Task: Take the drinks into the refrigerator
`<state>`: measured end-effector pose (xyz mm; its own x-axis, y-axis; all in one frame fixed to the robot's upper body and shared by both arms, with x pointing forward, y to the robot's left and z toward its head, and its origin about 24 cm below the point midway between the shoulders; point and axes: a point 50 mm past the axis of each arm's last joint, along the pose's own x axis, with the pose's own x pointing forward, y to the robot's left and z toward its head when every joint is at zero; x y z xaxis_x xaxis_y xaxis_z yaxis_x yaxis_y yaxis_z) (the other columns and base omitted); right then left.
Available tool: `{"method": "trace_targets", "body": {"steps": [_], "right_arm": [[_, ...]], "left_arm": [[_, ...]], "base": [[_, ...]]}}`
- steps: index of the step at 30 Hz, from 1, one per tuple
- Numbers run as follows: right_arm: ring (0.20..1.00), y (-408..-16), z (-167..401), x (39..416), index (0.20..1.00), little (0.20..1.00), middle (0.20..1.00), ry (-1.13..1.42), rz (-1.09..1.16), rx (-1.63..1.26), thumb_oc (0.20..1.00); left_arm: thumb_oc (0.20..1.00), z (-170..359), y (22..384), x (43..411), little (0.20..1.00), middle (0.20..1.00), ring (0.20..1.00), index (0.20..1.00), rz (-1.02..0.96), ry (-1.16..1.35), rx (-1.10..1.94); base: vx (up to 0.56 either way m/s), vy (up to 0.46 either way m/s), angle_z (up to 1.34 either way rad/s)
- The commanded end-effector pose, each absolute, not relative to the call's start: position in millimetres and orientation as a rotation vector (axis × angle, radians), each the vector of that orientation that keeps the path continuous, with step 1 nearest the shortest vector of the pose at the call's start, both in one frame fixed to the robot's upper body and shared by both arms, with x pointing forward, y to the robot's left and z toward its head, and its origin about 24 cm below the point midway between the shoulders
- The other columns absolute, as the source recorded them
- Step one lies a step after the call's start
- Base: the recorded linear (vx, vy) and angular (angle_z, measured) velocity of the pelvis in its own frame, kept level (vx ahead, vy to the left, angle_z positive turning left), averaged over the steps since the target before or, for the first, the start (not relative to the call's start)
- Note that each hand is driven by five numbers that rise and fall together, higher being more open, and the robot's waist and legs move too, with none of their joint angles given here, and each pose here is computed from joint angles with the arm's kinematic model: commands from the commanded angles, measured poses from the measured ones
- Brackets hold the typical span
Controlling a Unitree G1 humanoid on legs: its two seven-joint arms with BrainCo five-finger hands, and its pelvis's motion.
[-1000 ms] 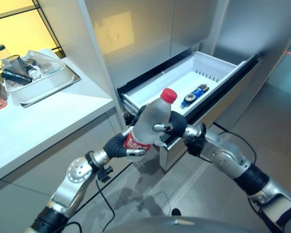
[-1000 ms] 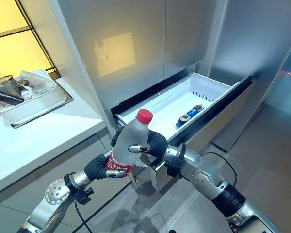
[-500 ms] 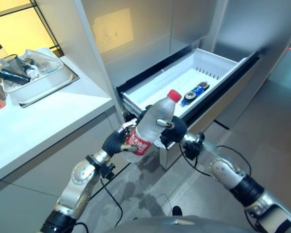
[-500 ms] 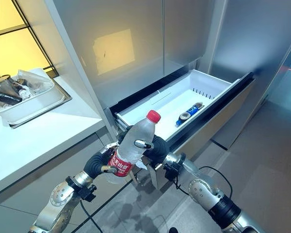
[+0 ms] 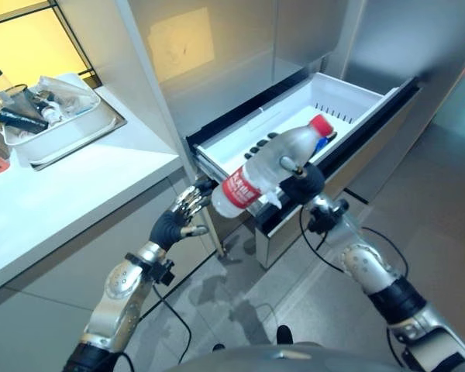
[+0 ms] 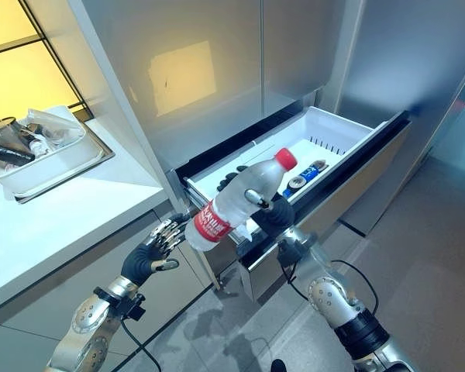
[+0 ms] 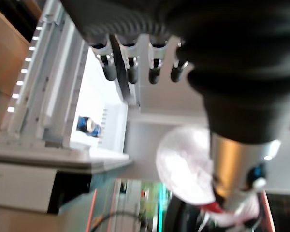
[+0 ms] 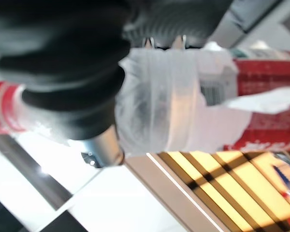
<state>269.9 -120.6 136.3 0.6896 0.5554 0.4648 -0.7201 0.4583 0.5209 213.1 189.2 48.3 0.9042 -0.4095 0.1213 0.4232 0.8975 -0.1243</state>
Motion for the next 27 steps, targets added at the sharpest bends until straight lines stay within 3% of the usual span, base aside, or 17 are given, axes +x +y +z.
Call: {"method": "trace_targets", "body": {"steps": [1,6,14,27], "right_arm": [[0.200,-143.9,195.5,264.0,0.200,0.200,0.200,-0.607,0.790,0.837,0.200],[0.200,-191.4,205.6,262.6,0.200,0.200,0.200,-0.713,0.611,0.680,0.200],[0.200,-233.1,236.0,274.3,0.200,0.200,0.200,-0.739,0.477,0.372,0.200],[0.200,-258.4,310.1,304.7,0.200,0.200,0.200,-0.642,0.407,-0.138,0.200]], "left_arm": [[1.000,60.3,213.7,215.1,1.000,1.000,1.000,1.000,-0.383,-0.151,-0.146],[1.000,62.9,226.9,205.1,1.000,1.000,1.000,1.000,-0.336,-0.187,-0.219],[1.000,70.7,235.4,200.4,1.000,1.000,1.000,1.000,-0.325,-0.223,-0.227],[1.000,79.2,231.8,205.1,1.000,1.000,1.000,1.000,-0.414,-0.215,-0.212]], "base": [[0.00,0.000,0.00],[0.00,-0.001,0.04],[-0.01,-0.004,-0.01],[-0.04,-0.021,0.00]]}}
